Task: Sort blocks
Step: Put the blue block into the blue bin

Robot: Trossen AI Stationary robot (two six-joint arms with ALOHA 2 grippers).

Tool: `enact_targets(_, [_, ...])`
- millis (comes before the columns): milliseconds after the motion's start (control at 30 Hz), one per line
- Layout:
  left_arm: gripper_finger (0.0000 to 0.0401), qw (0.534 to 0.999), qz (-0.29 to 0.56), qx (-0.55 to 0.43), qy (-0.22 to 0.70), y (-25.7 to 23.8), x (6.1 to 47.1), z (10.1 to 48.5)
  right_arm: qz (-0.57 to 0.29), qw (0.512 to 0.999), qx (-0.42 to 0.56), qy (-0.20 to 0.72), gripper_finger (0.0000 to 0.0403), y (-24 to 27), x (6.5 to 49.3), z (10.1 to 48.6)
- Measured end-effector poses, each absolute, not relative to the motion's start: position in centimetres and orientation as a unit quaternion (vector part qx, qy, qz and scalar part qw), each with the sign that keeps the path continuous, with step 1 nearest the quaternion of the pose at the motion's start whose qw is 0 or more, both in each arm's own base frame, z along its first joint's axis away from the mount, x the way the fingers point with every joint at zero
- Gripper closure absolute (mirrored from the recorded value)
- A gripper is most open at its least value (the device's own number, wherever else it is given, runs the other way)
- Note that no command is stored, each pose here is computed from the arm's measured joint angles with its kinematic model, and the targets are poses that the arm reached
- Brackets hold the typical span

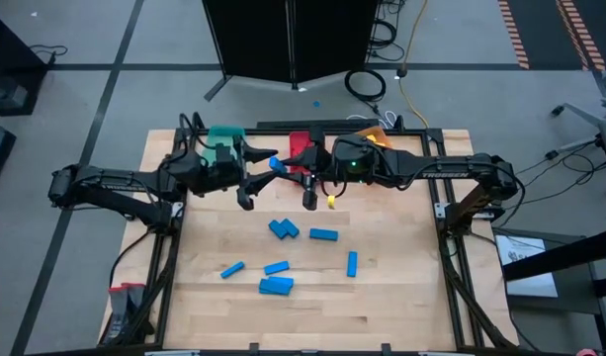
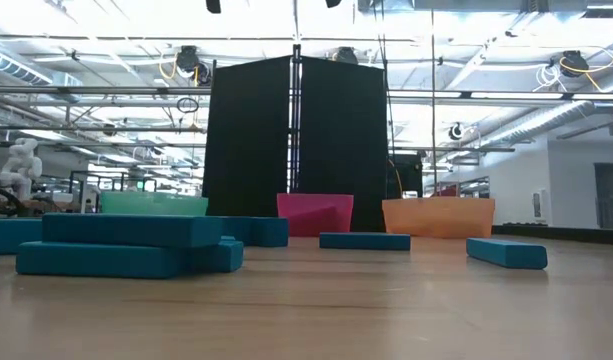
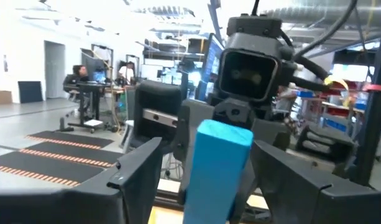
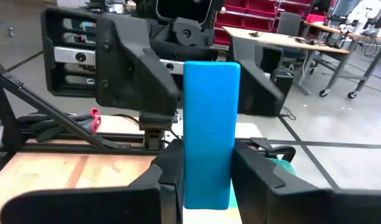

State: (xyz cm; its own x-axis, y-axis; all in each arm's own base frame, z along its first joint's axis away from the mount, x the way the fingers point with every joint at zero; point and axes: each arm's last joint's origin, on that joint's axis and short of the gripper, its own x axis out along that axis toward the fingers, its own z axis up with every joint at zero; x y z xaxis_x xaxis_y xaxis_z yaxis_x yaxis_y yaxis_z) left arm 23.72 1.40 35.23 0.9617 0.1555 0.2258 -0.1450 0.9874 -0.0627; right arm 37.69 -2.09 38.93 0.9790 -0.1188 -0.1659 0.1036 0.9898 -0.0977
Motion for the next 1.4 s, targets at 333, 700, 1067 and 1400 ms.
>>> enact_targets(333, [0.025, 0.992, 0.061, -0.008, -0.11, 1.3, 24.0, 35.0, -0.054, 0.994, -0.045, 0.087, 0.0324, -2.1, 37.7, 38.9])
enact_targets(700, [0.0282, 0.992, 0.063, 0.007, -0.112, 1.3, 24.0, 35.1, -0.044, 0.994, -0.043, 0.088, 0.0324, -2.0, 37.7, 38.9])
enact_targets(1067, [0.0282, 0.992, 0.065, 0.014, -0.111, 1.3, 24.0, 35.1, -0.076, 0.993, -0.024, 0.089, 0.0182, -2.2, 37.6, 38.9])
enact_targets(1400, [0.0282, 0.984, 0.168, 0.027, -0.062, 2.5, 22.3, 35.0, -0.127, 0.983, 0.008, 0.131, 0.0074, -3.1, 35.9, 39.2])
